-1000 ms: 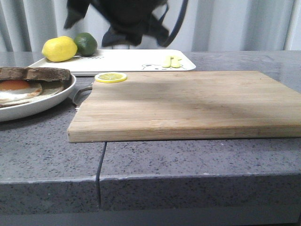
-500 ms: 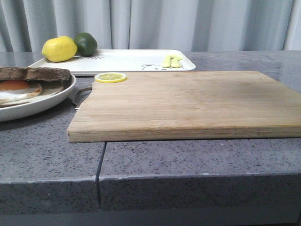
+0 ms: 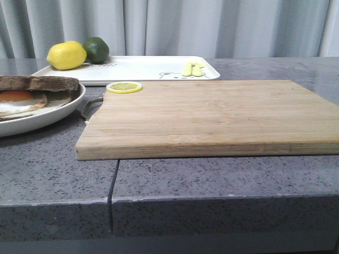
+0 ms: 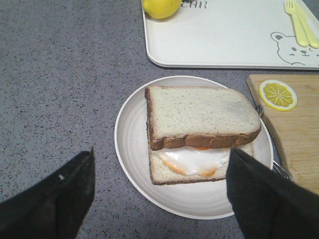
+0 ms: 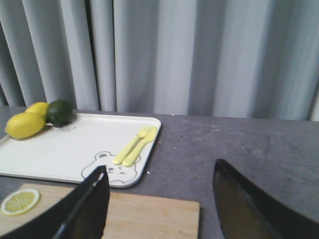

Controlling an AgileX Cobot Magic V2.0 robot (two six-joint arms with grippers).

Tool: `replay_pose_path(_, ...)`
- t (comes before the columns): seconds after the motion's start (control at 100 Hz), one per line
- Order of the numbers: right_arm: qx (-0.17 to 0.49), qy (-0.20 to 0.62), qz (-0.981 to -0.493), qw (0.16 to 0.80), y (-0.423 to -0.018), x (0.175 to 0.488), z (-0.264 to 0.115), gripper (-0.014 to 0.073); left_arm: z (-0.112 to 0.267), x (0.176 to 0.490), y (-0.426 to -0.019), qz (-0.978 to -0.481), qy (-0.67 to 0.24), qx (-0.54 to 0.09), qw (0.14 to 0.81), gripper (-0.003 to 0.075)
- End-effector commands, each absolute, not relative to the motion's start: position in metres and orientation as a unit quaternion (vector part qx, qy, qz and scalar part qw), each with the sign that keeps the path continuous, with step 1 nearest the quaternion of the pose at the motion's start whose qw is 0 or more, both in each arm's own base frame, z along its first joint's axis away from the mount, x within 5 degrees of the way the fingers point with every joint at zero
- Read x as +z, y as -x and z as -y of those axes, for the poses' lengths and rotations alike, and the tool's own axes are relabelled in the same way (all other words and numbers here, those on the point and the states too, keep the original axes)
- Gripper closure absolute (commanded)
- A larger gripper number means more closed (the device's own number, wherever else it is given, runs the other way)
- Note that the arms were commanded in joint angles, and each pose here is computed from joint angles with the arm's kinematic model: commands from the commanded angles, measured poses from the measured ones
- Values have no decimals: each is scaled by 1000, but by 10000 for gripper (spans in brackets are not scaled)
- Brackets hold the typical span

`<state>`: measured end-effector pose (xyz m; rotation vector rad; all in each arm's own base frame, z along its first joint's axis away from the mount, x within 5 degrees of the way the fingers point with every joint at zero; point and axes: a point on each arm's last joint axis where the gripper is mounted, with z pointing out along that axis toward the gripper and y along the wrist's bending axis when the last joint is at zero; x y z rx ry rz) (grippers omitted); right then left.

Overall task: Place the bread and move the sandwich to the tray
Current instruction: 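Raise the right gripper away from the sandwich, then lower the left gripper and grip the rim of the white plate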

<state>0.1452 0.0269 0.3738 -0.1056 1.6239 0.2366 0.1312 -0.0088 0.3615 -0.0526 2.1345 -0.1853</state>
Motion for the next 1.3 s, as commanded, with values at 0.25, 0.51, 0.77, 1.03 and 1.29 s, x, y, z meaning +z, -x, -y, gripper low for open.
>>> replay_pose_path(0.25,17,23,-748,663,-113,354,-7,133,9,376,-134,-851,26,-81,517,207)
replay_pose_path(0.51,14,26,-729,684,-91,336,-5,133,9,376,-134,-851,26,-81,517,207)
replay_pose_path(0.77,13,27,-729,684,-90,334,-5,139,9,376,-134,-851,26,-81,517,207)
replay_pose_path(1.03,14,27,-726,688,-90,334,-5,139,9,376,-134,-851,26,-81,517,207)
replay_pose_path(1.29,14,27,-720,693,-90,336,-5,139,9,376,-134,-851,26,-81,517,207)
